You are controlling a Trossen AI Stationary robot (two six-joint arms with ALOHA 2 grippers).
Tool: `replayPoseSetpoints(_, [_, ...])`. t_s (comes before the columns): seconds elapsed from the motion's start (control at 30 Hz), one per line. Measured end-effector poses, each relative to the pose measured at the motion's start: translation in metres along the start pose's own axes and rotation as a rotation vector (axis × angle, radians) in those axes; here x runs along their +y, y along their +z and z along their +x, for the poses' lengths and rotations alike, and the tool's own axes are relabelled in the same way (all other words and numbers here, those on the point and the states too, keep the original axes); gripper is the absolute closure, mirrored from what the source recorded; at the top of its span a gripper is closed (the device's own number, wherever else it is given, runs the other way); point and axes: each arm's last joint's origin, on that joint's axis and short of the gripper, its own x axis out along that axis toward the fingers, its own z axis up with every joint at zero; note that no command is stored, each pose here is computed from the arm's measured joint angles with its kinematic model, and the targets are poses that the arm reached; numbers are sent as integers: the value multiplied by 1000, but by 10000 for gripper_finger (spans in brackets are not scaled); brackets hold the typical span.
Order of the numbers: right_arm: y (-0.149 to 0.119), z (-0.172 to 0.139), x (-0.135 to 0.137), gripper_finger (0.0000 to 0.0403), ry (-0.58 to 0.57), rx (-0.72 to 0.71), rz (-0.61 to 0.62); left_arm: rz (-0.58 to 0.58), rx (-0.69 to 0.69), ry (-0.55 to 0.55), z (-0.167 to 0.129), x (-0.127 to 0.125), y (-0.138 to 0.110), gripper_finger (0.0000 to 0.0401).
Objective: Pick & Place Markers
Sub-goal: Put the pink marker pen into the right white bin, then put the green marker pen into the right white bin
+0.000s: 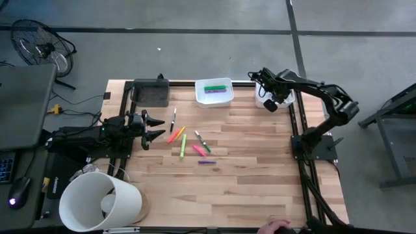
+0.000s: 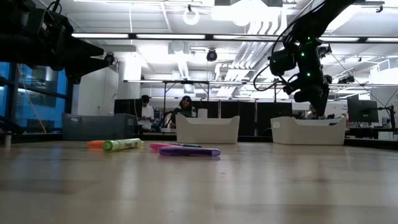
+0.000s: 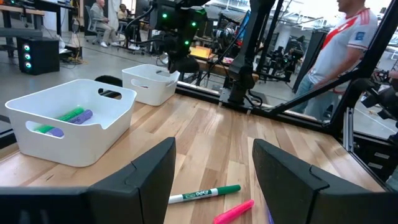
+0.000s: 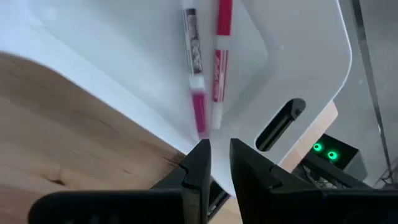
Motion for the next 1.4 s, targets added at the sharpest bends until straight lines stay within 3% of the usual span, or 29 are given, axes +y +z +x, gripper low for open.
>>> replayPoseSetpoints(0.17, [0, 0, -1, 342, -7, 3, -4, 0, 1, 0, 0, 0, 0, 190])
replayPoseSetpoints(0.37, [-3, -6, 0, 297, 17, -27, 7, 0, 0, 0, 0, 0, 0, 190])
replayPoseSetpoints(0.57, [-14, -27, 0, 263, 129, -118, 59, 0, 0, 0, 0, 0, 0, 190])
replayPoseSetpoints(0.77, [-35, -61, 12, 258, 280, -258, 14, 0, 0, 0, 0, 0, 0, 190])
replayPoseSetpoints(1.03, [-61, -98, 47, 258, 505, -383, -133, 0, 0, 0, 0, 0, 0, 190])
replayPoseSetpoints(1.3, [-87, -130, 109, 258, 571, -499, -392, 0, 0, 0, 0, 0, 0, 190])
replayPoseSetpoints(1.4, [-89, -138, 136, 258, 602, -557, -418, 0, 0, 0, 0, 0, 0, 190])
